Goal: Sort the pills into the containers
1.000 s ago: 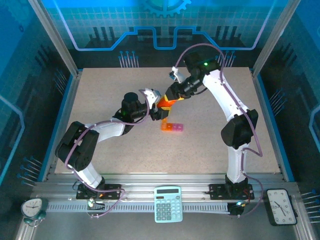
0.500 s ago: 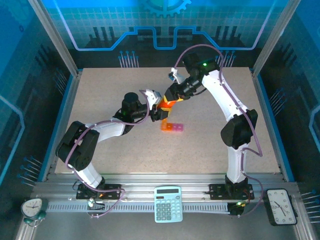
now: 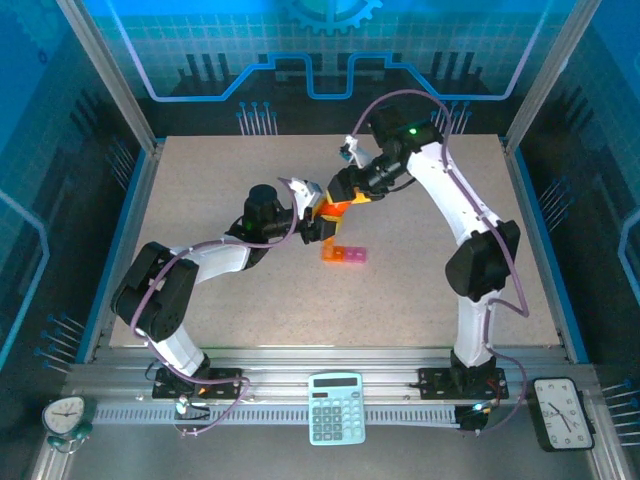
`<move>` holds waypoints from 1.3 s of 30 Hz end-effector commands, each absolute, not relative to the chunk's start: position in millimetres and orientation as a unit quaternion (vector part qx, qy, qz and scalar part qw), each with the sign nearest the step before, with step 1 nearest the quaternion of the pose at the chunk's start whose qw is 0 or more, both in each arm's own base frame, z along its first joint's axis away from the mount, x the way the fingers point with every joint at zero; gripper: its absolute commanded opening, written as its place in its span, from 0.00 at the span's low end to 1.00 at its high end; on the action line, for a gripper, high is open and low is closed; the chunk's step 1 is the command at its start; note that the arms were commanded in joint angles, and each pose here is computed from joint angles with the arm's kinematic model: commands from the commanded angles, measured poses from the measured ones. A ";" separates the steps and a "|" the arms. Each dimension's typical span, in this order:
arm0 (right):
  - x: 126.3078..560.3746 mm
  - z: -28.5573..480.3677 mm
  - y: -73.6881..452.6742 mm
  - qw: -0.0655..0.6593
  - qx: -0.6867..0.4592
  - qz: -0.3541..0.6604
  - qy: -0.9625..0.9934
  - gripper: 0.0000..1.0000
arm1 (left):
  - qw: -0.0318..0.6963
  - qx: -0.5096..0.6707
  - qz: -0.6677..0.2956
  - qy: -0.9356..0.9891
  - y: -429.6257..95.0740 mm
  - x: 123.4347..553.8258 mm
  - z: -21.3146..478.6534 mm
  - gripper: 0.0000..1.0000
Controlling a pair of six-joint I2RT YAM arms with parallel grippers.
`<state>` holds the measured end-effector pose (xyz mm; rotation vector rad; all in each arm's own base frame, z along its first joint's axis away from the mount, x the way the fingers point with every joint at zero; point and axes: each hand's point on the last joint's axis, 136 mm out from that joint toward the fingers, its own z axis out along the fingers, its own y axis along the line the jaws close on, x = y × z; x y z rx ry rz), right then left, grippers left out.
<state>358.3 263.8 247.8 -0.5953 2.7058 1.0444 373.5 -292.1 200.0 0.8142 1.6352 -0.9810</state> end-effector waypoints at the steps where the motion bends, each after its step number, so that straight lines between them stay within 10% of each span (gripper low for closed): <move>1: 356.9 292.0 242.6 0.154 -0.173 0.388 0.892 0.82 | 0.535 0.323 -0.408 0.666 -288.6 379.7 227.3 0.35; 15: 390.8 311.7 218.5 0.316 0.005 0.446 0.837 0.86 | 0.523 0.293 -0.447 0.664 -286.2 380.9 254.6 0.30; 30: 405.2 302.8 260.1 0.292 -0.023 0.445 0.846 0.90 | 0.506 0.304 -0.452 0.669 -288.3 374.4 257.0 0.29; 39: 400.8 292.4 273.0 0.274 -0.039 0.442 0.853 0.76 | 0.506 0.307 -0.450 0.669 -288.8 375.3 258.6 0.29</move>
